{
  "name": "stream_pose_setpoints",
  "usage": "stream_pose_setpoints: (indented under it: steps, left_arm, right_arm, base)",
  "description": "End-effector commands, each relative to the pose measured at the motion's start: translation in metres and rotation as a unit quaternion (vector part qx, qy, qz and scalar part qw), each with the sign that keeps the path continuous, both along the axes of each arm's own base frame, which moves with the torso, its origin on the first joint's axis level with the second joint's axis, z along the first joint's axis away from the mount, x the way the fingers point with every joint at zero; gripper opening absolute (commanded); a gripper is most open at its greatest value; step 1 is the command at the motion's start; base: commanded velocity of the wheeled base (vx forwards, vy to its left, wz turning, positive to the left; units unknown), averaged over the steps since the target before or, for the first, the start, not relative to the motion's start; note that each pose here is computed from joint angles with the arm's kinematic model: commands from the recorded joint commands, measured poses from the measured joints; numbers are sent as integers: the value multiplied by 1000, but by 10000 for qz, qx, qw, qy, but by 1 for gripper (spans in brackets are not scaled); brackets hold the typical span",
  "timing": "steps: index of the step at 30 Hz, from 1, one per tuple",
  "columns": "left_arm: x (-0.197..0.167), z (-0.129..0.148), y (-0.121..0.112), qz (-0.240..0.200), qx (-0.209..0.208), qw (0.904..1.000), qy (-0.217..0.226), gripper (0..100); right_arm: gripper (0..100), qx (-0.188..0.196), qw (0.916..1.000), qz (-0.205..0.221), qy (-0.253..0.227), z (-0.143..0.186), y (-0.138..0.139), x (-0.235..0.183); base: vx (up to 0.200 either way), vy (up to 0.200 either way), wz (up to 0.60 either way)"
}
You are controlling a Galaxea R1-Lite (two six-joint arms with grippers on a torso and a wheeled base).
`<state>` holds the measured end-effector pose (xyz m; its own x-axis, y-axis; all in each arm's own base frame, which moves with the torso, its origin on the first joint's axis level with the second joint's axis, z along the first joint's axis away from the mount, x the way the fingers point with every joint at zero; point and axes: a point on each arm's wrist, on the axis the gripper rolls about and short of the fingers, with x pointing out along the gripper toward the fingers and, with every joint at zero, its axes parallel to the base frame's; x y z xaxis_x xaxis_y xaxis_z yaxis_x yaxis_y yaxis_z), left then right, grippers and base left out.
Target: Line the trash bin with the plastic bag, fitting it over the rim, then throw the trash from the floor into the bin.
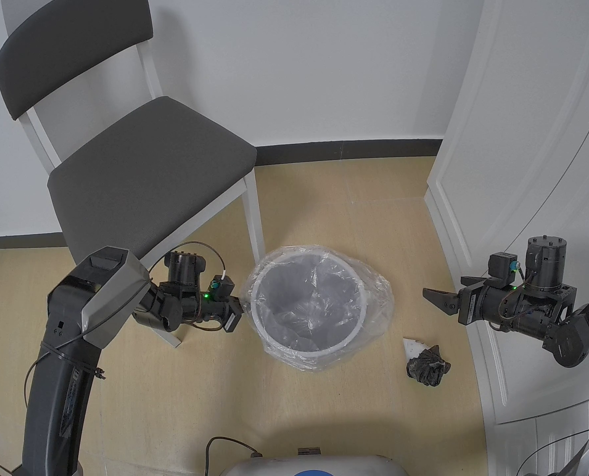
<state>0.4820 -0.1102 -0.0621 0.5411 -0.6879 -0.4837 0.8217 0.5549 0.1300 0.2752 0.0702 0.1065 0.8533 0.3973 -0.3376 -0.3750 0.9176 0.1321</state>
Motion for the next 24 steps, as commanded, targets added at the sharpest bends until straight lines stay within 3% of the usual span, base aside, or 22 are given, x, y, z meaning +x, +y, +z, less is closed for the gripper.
stream_pose_setpoints:
  steps: [1, 10, 17, 24]
  left_arm:
    - [-9, -7, 13, -73, 0, 9999, 104, 100]
    - [-34, 5, 11, -221, 141, 9993, 266, 100]
    - [-54, 20, -12, -526, 134, 9981, 285, 100]
    - [-70, 4, -29, -752, 122, 9964, 376, 100]
  right_arm:
    - [100, -16, 10000, -26, 77, -5, -1, 4]
    - [100, -22, 9999, 13, 99, -5, 1, 1]
    - [100, -17, 10000, 20, 77, -4, 1, 0]
    - [100, -11, 10000, 20, 55, -2, 1, -1]
  base:
    - [0, 0, 0]
    - [0, 0, 0]
    - [0, 0, 0]
    - [0, 0, 0]
